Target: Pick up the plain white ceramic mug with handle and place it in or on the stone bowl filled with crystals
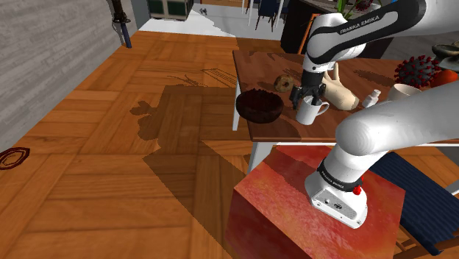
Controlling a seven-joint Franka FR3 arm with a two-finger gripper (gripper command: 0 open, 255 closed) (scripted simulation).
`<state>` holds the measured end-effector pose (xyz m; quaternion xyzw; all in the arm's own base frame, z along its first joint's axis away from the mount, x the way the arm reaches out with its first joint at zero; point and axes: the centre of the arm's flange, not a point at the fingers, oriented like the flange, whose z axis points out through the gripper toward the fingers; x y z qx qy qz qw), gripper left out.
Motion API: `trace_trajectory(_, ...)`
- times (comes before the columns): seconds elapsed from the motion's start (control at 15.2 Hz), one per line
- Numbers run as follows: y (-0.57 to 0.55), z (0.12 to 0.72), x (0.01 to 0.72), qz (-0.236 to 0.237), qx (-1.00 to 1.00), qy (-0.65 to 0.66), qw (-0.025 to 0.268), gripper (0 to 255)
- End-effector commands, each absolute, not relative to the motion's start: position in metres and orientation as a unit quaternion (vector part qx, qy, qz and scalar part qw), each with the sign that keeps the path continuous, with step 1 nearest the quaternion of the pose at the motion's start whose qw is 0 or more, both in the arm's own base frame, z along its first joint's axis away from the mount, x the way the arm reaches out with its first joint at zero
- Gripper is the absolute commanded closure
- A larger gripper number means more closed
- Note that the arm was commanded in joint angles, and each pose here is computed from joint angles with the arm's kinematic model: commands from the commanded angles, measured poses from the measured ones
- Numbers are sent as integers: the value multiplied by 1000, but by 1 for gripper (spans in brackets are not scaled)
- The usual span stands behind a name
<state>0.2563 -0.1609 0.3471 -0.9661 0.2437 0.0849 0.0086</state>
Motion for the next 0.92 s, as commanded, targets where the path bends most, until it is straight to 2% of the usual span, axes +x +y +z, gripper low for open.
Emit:
trace_trajectory(0.0,-161,347,256,85,-966,244,9,255)
trace_trajectory(0.59,-161,347,256,85,-966,244,9,255)
trace_trajectory(0.86,-161,368,256,85,-966,244,9,255)
